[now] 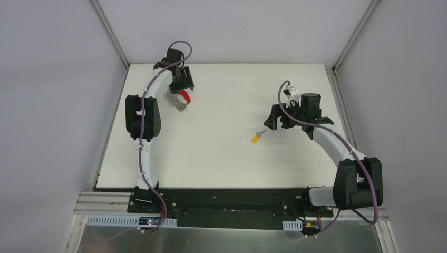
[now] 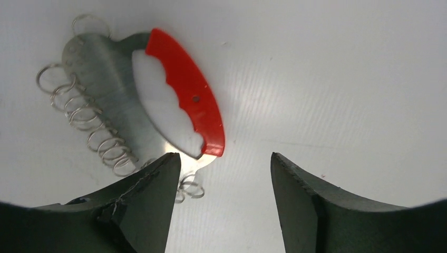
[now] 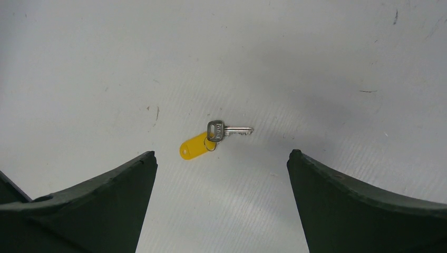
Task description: Put the keys on the keyring
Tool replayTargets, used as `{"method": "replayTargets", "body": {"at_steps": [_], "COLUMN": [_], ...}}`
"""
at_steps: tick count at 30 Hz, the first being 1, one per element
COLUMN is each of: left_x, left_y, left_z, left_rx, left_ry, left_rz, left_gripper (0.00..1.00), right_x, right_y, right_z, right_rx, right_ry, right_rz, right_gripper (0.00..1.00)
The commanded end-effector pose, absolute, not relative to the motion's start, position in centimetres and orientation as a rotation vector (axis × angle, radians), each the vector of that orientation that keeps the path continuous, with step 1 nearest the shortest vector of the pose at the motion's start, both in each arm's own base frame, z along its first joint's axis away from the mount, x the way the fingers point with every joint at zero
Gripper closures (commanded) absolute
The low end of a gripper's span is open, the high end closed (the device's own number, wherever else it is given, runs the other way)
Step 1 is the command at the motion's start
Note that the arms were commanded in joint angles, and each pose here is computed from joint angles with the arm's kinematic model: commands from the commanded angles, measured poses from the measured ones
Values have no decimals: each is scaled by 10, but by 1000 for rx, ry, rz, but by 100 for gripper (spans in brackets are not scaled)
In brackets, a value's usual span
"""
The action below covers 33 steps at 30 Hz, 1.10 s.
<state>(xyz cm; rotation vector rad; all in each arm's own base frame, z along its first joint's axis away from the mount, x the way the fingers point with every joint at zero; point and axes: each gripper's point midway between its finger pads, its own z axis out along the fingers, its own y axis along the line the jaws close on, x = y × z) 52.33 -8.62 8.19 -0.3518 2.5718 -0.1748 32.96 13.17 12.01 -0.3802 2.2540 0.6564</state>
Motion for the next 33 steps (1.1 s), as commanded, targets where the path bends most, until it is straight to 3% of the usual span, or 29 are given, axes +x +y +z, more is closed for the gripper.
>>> {"method": "replayTargets", "body": {"at_steps": [1, 15, 21, 33], "left_x": [543, 523, 484, 393], "left_y": [-106, -114, -131, -193], "left_z": [75, 32, 20, 30], "left_rx": [-386, -532, -529, -174], "left_ry": [2563, 2671, 2771, 2912], "left_rz": [-273, -320, -387, -452], "left_gripper": [34, 34, 34, 33], "right_x": [335, 335, 335, 335], "right_y": [135, 135, 135, 134], "right_z": [132, 131, 137, 143], "right_rx": [-419, -418, -419, -419], "right_ry": [2213, 2218, 2200, 2180], "right_rz": [657, 658, 653, 642], "right_gripper": [2, 2, 2, 2]}}
